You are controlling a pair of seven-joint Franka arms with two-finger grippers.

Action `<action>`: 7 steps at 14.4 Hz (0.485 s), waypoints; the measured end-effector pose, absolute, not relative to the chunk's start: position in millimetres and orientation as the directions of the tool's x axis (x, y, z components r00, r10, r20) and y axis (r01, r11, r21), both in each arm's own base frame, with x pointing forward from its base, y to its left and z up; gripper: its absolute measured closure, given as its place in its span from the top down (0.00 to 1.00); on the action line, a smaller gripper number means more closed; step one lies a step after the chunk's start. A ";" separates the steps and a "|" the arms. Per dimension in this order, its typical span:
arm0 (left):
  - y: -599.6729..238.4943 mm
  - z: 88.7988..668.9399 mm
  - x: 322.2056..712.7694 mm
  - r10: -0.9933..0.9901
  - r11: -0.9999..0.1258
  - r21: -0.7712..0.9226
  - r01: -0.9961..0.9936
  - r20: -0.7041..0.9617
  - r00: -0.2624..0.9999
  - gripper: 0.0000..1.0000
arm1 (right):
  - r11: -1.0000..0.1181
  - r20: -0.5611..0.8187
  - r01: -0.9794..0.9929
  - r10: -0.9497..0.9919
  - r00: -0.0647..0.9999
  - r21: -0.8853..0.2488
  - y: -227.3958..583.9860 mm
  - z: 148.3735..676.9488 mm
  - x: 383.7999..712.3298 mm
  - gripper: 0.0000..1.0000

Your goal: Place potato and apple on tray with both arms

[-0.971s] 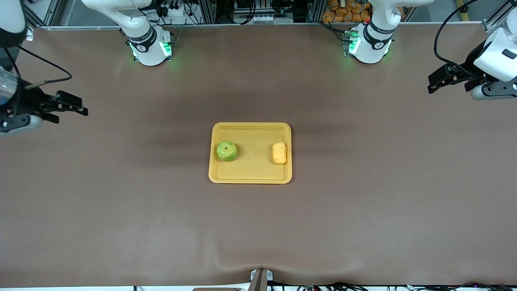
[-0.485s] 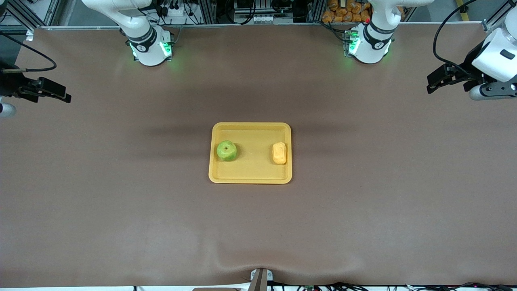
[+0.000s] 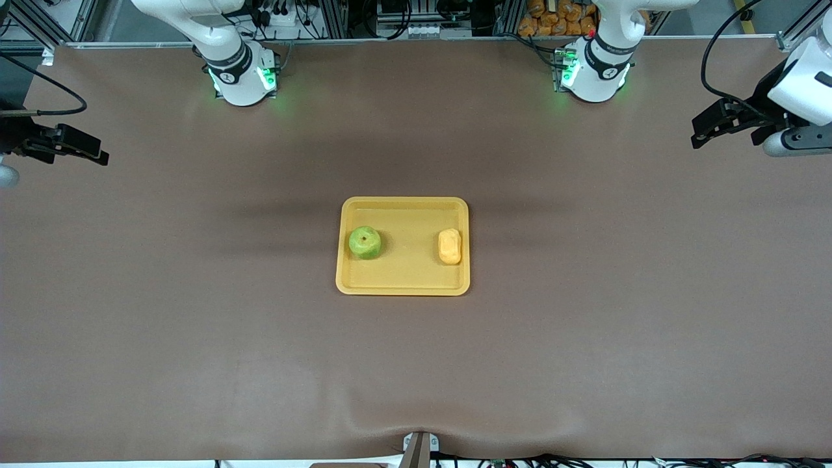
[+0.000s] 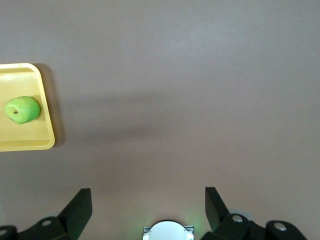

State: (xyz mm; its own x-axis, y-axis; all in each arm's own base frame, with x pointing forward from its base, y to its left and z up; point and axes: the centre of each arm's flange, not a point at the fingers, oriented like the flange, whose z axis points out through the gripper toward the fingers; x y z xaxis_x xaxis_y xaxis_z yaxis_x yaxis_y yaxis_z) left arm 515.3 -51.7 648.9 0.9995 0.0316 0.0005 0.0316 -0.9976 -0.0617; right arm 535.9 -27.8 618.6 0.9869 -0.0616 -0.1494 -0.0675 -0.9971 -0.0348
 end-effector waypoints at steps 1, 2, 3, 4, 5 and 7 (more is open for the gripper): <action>-51.5 650.3 515.4 0.033 -0.998 -0.061 0.033 0.003 0.999 1.00 | -0.997 -0.149 -0.068 -0.062 0.987 -0.035 -27.8 618.6 535.9 1.00; -51.5 650.9 515.5 0.033 -0.998 -0.061 0.034 0.005 0.999 1.00 | -0.997 -0.149 -0.068 -0.062 0.987 -0.035 -27.8 618.6 535.9 1.00; -51.5 651.6 516.1 0.034 -0.998 -0.061 0.034 0.007 0.999 1.00 | -0.997 -0.149 -0.068 -0.062 0.987 -0.035 -27.8 618.6 536.0 1.00; -51.5 651.7 517.1 0.034 -0.998 -0.061 0.034 0.007 0.999 1.00 | -0.997 -0.149 -0.067 -0.062 0.987 -0.035 -27.7 618.6 536.0 1.00; -51.6 650.9 518.2 0.034 -0.998 -0.061 0.035 0.006 0.999 1.00 | -0.997 -0.148 -0.066 -0.061 0.987 -0.035 -27.2 618.8 536.1 1.00; -51.6 648.7 520.7 0.035 -0.998 -0.061 0.035 0.002 0.999 1.00 | -0.997 -0.143 -0.063 -0.058 0.988 -0.035 -25.6 619.8 536.7 1.00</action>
